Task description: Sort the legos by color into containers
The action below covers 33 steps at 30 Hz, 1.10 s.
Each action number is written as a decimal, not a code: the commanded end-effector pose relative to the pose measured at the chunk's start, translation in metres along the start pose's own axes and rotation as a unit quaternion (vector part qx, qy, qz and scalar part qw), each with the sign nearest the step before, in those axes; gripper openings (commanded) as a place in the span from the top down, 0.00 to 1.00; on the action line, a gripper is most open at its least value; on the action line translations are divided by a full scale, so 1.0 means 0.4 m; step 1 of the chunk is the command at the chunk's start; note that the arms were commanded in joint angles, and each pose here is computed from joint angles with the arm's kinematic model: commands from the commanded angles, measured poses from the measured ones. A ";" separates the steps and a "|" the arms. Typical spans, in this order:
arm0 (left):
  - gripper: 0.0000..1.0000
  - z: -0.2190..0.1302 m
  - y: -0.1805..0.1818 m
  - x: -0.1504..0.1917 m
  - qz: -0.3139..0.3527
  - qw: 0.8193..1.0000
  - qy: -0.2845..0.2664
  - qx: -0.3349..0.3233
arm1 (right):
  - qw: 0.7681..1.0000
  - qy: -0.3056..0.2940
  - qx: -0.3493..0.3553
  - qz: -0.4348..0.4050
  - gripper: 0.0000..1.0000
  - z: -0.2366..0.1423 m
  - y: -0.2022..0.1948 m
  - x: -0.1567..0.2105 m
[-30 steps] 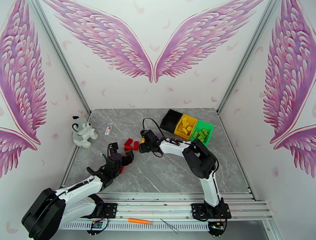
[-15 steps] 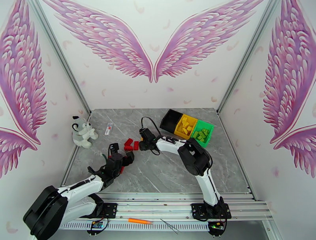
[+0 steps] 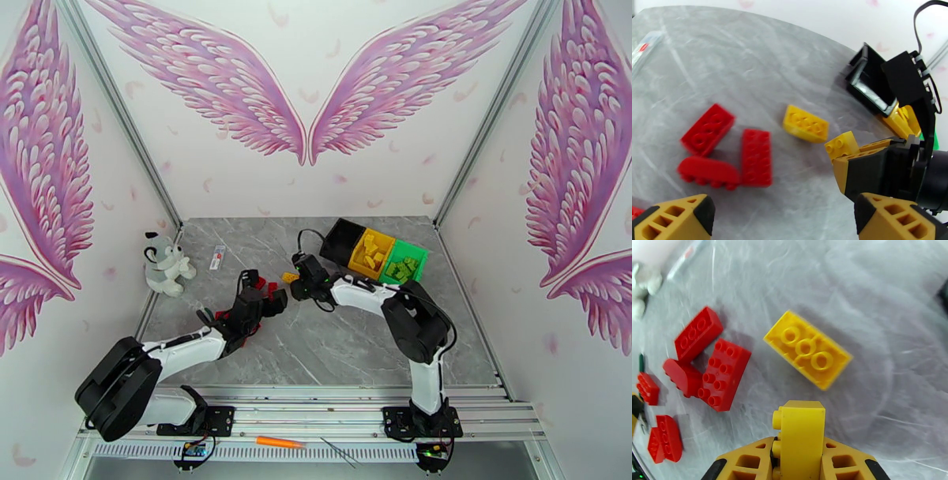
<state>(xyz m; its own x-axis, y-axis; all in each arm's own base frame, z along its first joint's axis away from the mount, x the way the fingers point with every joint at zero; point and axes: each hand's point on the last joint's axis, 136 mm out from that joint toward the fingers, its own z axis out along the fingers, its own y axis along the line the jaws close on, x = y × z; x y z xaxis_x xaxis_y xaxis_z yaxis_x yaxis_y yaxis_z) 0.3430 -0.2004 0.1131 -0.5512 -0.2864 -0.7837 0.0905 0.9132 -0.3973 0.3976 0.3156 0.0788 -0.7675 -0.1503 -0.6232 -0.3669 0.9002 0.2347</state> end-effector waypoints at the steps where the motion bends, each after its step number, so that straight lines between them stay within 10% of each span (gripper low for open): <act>1: 0.01 0.033 -0.092 -0.024 0.025 0.999 -0.003 0.038 | 0.999 -0.038 0.007 0.038 0.73 -0.056 -0.060 -0.041; 18: 0.01 0.196 -0.554 -0.043 0.152 0.972 0.016 0.180 | 0.958 -0.131 0.145 0.211 0.70 -0.217 -0.522 -0.142; 33: 0.01 0.093 -0.372 -0.056 0.142 0.984 -0.008 0.110 | 0.956 -0.138 0.143 0.216 0.24 -0.191 -0.581 -0.232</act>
<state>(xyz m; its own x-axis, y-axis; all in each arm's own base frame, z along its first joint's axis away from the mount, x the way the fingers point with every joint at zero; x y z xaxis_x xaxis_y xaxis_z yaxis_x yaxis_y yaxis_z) 0.3738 -0.3678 0.1594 -0.4911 0.0142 -0.8710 0.4721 0.8446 -0.2524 0.5187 0.0783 0.1346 -0.6274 0.3557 -0.6927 0.1801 0.9317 0.3153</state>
